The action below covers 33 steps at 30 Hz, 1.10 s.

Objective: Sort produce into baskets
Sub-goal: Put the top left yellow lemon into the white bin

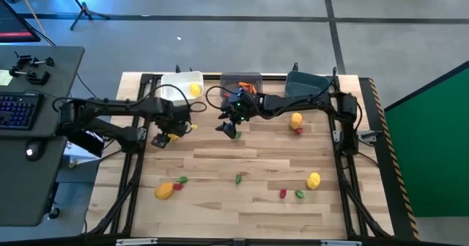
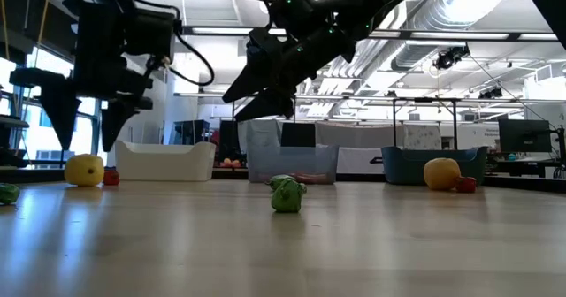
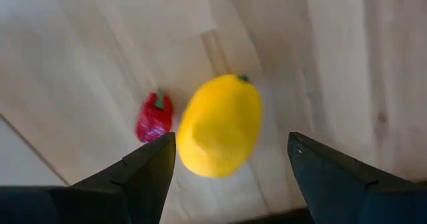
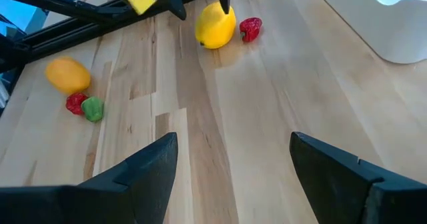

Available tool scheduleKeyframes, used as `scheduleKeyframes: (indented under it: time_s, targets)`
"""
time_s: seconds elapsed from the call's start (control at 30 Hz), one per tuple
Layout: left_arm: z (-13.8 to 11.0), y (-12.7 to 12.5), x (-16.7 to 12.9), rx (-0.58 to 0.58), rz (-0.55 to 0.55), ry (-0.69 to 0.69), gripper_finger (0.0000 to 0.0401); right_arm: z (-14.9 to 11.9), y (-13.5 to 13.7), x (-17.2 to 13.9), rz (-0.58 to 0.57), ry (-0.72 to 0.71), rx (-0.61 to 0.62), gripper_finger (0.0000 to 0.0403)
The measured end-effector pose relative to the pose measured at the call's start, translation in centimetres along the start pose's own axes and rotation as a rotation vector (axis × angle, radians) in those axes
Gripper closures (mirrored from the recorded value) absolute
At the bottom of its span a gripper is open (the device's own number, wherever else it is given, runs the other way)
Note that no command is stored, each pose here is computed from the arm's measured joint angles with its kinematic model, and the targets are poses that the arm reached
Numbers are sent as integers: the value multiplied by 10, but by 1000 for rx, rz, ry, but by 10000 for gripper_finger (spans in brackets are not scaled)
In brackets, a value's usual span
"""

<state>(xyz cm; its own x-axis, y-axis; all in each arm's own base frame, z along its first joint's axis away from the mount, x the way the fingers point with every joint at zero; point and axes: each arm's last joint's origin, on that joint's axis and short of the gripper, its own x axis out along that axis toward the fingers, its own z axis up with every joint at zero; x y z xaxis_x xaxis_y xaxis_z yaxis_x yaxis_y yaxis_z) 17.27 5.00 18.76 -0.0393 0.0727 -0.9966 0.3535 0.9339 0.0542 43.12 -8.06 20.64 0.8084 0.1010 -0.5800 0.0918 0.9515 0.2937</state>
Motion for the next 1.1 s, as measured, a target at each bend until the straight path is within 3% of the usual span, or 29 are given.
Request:
scheduleKeyframes:
  time_s: [0.43, 0.57, 0.7, 0.9, 1.1]
  targets:
    - [-7, -10, 29, 83, 40, 53, 130, 0, 0, 0, -6, -1, -18, 124]
    - [-7, -12, 31, 93, 48, 63, 160, 0, -1, 0, -28, -5, -19, 124]
    - [-5, -12, 24, 93, 52, 64, 215, 0, -1, 0, -28, -5, -19, 124]
    - [6, 2, -11, -107, 22, -78, 281, 0, -1, 0, -28, -5, -19, 124]
    - [-6, 38, -48, -518, 80, -202, 281, 0, -1, 0, -27, -5, -19, 124]
